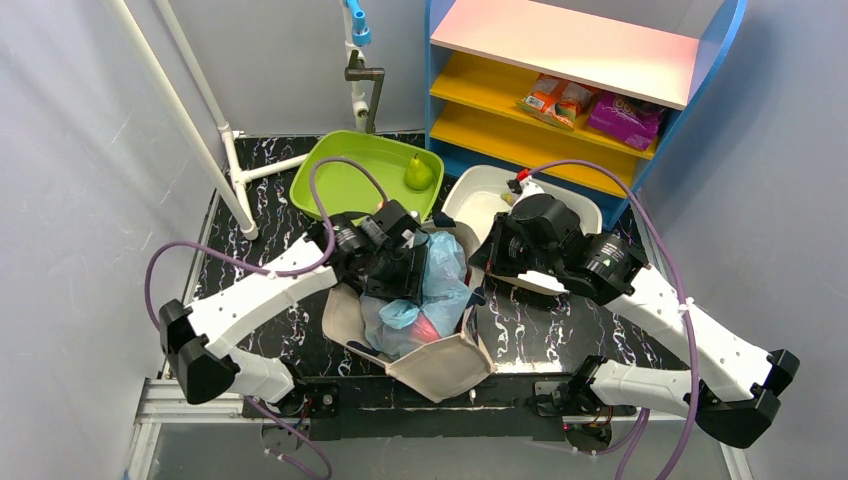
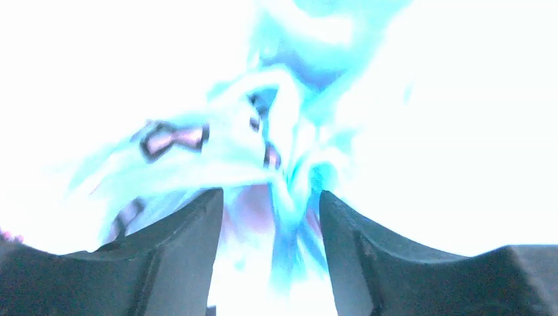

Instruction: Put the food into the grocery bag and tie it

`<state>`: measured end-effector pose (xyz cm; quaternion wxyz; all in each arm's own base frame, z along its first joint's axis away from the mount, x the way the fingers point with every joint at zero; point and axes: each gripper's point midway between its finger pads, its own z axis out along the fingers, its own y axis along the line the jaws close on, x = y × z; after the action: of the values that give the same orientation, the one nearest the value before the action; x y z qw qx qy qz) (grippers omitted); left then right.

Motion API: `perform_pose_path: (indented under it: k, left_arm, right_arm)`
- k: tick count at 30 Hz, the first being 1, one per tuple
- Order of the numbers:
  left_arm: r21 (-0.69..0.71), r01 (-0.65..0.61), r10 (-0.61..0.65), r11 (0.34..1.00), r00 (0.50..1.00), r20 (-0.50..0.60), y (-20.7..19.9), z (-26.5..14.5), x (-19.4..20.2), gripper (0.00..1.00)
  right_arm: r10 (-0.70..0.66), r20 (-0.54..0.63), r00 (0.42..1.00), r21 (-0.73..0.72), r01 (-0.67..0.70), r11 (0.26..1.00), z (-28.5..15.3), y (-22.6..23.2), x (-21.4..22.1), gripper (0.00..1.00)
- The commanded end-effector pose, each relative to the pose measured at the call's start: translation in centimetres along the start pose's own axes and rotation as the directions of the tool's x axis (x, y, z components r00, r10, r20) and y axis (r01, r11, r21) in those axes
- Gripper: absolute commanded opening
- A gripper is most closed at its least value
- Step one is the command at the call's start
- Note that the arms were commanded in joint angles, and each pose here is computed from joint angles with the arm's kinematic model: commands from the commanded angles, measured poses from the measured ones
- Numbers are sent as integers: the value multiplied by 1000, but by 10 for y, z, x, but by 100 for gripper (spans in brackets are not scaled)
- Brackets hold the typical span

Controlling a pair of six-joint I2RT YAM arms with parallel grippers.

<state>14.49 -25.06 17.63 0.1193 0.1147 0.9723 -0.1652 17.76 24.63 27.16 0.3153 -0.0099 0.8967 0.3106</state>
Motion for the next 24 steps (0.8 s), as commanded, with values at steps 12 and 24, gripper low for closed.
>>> perform_pose_path:
  k: [12, 24]
  left_arm:
    - [-199, 23, 10, 980, 987, 161, 60, -136, 15, 94]
    - [-212, 206, -146, 955, 953, 267, 108, -120, 52, 76]
  right_arm:
    - [53, 133, 990, -103, -39, 994, -11, 22, -30, 1]
    - [70, 105, 992, -86, -61, 994, -8, 18, -23, 1]
